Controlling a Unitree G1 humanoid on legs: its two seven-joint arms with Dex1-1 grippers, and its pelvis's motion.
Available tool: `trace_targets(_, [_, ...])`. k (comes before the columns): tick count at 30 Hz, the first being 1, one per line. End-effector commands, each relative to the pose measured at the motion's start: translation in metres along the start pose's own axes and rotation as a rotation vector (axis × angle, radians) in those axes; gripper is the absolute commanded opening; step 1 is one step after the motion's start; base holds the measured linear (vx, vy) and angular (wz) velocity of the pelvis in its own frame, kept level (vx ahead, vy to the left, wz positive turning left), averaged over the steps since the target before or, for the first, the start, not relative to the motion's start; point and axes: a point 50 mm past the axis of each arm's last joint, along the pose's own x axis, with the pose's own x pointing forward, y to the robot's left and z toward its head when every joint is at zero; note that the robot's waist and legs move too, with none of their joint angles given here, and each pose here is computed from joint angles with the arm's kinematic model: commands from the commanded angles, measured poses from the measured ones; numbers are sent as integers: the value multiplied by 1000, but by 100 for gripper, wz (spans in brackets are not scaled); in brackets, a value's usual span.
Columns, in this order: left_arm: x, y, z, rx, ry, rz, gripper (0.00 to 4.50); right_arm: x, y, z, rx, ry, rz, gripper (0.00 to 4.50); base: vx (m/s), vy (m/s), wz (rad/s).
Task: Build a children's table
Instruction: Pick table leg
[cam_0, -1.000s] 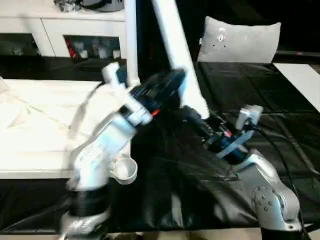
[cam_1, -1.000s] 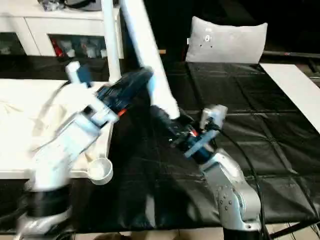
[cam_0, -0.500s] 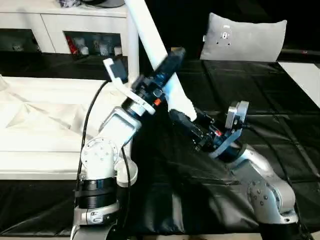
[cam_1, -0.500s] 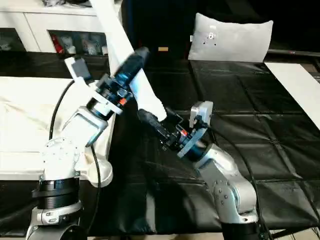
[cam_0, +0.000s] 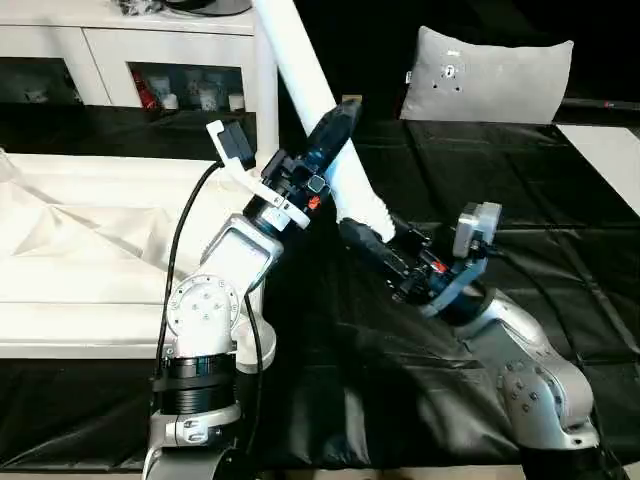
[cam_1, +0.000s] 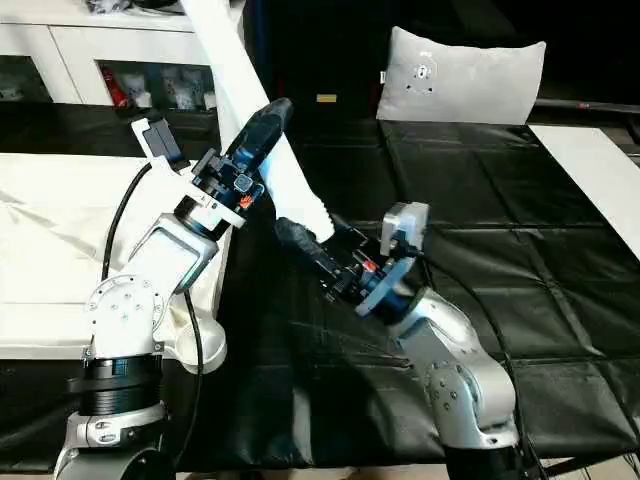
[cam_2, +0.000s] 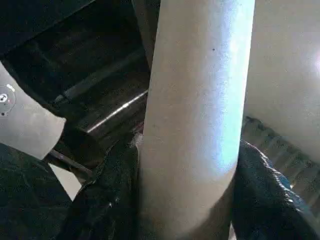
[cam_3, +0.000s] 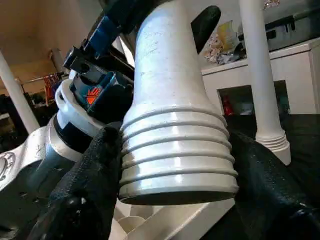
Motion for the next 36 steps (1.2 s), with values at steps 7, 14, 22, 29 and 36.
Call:
trace_targets(7, [7,-8,-2,7,2,-51,202,-8,-6,-5,-6,38,-61,276,0,0,0])
trace_targets(14, [7,-8,-2,26,8,-44,202,-8,-6,-8,-15,55,-63,276,0,0,0])
trace_targets(22, [8,-6,0,111,29,-14,200,-5,-7,-10,17,68,-68,346,0,0,0])
trace_targets(29, [13,-1,11,303,55,59,197,-10,-11,-9,-25,80,-89,411,0,0,0])
trace_targets(36, [13,1,16,429,107,81,197,-42,-24,-11,-31,131,-170,450,0,0,0])
